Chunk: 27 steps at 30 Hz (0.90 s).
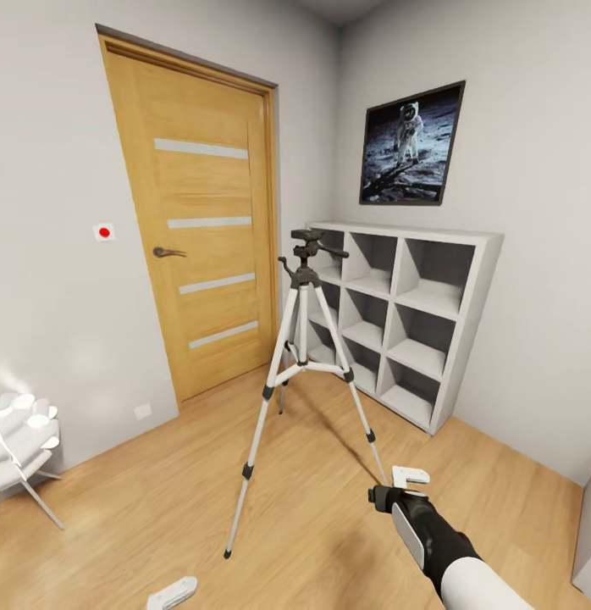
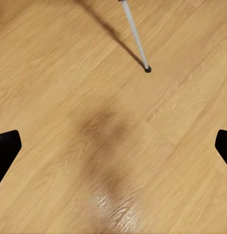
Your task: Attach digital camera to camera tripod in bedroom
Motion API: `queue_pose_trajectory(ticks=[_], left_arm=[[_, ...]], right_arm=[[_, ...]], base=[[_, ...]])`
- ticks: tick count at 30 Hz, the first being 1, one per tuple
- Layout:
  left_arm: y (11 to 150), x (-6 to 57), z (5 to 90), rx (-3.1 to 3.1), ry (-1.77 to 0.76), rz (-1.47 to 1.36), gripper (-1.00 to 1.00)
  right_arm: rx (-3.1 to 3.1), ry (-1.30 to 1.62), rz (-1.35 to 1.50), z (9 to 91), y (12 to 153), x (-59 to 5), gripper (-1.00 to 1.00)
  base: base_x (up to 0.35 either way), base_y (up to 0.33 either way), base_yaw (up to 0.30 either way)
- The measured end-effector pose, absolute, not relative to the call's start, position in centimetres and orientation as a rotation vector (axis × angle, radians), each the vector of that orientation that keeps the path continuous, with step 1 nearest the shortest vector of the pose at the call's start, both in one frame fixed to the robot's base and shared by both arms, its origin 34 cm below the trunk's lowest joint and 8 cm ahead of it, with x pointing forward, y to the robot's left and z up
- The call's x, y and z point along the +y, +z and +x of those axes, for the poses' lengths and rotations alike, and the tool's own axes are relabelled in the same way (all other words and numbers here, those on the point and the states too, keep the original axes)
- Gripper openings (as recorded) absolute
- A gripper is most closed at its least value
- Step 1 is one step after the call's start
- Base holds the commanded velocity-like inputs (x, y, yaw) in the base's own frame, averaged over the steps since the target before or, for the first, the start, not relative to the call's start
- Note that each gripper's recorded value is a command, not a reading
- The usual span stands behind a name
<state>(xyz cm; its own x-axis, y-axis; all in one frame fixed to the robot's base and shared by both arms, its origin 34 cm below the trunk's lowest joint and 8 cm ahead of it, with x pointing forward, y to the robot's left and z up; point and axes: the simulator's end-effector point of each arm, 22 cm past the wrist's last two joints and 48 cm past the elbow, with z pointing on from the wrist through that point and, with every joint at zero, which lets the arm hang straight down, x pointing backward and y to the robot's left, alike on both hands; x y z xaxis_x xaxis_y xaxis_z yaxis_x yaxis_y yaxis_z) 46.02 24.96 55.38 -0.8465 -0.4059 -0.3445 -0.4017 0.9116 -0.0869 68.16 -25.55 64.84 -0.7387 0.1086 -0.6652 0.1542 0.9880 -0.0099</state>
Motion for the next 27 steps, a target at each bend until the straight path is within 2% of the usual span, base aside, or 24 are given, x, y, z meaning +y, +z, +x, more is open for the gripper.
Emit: queue_pose_trajectory(ticks=[27], left_arm=[[50.3,25.3,45.5,2.713,-0.006,-0.597,1.0]], right_arm=[[2.416,-0.075,0.18,67.5,59.6,-25.5,1.0]], base=[[0.0,0.0,0.0]])
